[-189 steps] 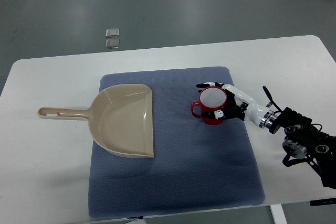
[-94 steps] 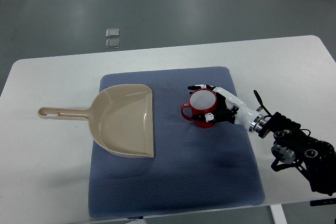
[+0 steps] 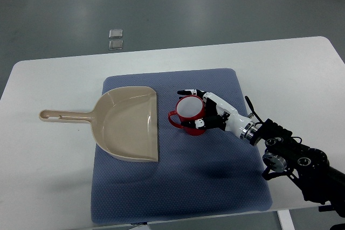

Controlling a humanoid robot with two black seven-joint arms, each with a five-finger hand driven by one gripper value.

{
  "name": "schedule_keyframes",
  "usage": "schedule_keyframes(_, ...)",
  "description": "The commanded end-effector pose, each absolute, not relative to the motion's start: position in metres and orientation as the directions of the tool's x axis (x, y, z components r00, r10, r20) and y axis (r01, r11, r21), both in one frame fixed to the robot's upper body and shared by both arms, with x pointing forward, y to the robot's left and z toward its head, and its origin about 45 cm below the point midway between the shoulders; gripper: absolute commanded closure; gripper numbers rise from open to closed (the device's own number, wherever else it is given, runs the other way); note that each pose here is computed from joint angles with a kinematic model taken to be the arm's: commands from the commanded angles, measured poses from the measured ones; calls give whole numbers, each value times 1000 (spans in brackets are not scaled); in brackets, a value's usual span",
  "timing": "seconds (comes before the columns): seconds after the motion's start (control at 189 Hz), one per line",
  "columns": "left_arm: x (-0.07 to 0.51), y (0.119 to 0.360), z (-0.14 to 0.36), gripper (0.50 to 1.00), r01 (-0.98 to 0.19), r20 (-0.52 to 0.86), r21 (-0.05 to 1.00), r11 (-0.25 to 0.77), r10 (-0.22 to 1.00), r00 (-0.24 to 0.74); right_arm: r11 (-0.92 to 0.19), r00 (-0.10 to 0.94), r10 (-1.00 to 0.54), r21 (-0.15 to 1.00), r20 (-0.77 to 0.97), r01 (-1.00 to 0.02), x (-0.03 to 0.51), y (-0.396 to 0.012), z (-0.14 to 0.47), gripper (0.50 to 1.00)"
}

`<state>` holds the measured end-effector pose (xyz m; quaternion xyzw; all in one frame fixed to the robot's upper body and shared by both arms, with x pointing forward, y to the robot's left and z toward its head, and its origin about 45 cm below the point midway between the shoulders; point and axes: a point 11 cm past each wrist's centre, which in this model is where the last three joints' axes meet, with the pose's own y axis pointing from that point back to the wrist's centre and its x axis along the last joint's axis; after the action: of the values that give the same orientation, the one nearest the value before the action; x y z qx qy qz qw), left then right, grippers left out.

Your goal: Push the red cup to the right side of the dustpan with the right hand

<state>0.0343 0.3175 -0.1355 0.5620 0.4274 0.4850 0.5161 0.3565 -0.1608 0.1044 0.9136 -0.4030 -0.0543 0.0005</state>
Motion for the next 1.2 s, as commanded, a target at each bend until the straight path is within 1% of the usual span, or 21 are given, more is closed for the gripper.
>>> schedule_keyframes(0.0, 34, 318, -135, 500, -21, 105, 994, -104, 981, 164, -681, 674, -731, 40, -107, -731, 355, -154, 104, 568)
schedule_keyframes(0.154, 34, 318, -135, 500, -21, 105, 994, -104, 981, 164, -687, 680, -723, 29, -121, -726, 353, -142, 105, 568)
schedule_keyframes(0.371, 34, 318, -135, 500, -20, 105, 994, -103, 981, 163, -686, 679, -724, 23, -121, -727, 354, -138, 106, 568)
schedule_keyframes(0.551, 34, 318, -135, 500, -21, 105, 994, -103, 981, 161, -699, 690, -709, 9, -146, -715, 350, -122, 107, 568)
schedule_keyframes(1.193, 34, 318, -135, 500, -21, 107, 994, -105, 981, 161, -701, 692, -705, 3, -155, -713, 349, -118, 107, 568)
